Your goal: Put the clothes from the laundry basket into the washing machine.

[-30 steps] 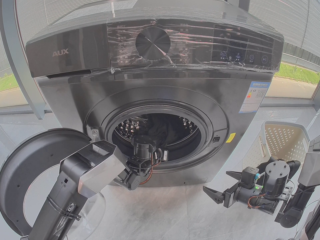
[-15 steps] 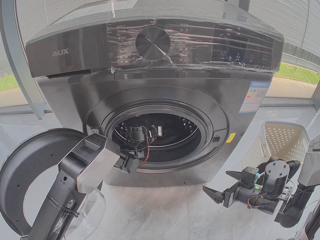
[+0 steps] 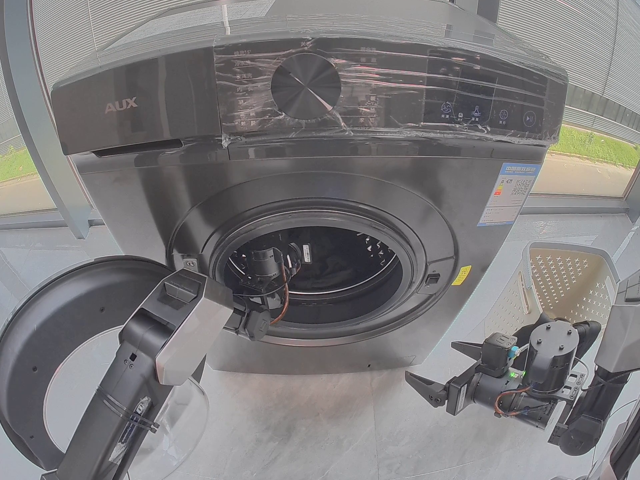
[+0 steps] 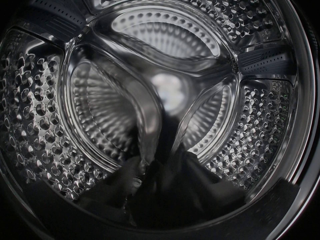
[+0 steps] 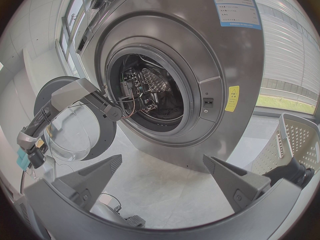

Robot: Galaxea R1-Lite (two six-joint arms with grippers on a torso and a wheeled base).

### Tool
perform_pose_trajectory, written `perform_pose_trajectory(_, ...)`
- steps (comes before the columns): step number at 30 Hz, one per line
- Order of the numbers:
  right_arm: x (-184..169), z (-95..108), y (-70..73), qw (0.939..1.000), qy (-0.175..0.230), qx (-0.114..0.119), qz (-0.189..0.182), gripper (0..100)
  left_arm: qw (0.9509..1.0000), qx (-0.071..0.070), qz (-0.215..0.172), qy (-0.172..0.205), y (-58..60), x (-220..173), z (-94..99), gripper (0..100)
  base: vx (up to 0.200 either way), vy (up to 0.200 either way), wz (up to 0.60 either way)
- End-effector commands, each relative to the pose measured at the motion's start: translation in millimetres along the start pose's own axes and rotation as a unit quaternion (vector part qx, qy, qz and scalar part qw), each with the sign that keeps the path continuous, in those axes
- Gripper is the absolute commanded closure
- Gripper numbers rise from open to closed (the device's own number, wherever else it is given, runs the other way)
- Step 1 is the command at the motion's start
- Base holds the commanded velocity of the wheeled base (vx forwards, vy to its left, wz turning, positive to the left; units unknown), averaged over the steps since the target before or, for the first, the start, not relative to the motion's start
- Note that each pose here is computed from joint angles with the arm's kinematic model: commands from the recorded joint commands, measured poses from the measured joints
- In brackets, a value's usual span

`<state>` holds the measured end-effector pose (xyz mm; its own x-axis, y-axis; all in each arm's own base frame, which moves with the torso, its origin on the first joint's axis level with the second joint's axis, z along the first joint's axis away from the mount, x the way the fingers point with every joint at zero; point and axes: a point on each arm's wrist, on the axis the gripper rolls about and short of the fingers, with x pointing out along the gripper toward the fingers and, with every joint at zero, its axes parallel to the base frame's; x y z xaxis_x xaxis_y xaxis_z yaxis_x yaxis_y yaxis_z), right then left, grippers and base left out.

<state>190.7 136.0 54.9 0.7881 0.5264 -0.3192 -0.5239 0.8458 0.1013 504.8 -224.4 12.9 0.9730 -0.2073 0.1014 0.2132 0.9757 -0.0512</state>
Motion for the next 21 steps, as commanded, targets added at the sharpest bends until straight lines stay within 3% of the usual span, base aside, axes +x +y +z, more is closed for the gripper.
perform_pose_trajectory(1, 0, 0, -0.3, 1.0000, 0.000, 0.000, -0.001, 0, 0.9995, -0.001, -0.009, 0.030, -8.5, -13, -7.2, 0, 0.000, 0.000, 0.00)
perform_pose_trajectory(3, 0, 0, -0.3, 1.0000, -0.001, 0.000, -0.001, 0, 0.9982, -0.001, -0.023, 0.056, -19.5, -31, 7.8, 0, 0.000, 0.000, 0.00)
perform_pose_trajectory(4, 0, 0, -0.3, 1.0000, -0.001, 0.000, -0.001, 0, 0.9982, -0.001, -0.023, 0.056, -19.5, -31, 7.8, 0, 0.000, 0.000, 0.00)
perform_pose_trajectory(5, 0, 0, -0.6, 1.0000, -0.001, 0.000, -0.001, 0, 0.9947, -0.004, -0.045, 0.093, -30.5, -55, 15.1, 0, 0.000, 0.000, 0.00)
perform_pose_trajectory(9, 0, 0, -0.3, 1.0000, -0.001, 0.000, -0.001, 0, 0.9881, -0.003, -0.089, 0.126, -59.4, -94, 24.8, 0, 0.000, 0.000, 0.00)
perform_pose_trajectory(17, -4, 1, -0.4, 1.0000, -0.001, 0.000, -0.001, 0, 0.9797, 0.006, -0.132, 0.151, -77.4, -156, 40.0, 0, 0.000, 0.000, 0.00)
perform_pose_trajectory(21, -5, 3, -0.5, 1.0000, -0.006, 0.000, -0.001, 0, 0.9768, 0.005, -0.158, 0.144, -80.7, -194, 65.2, 0, 0.000, 0.000, 0.00)
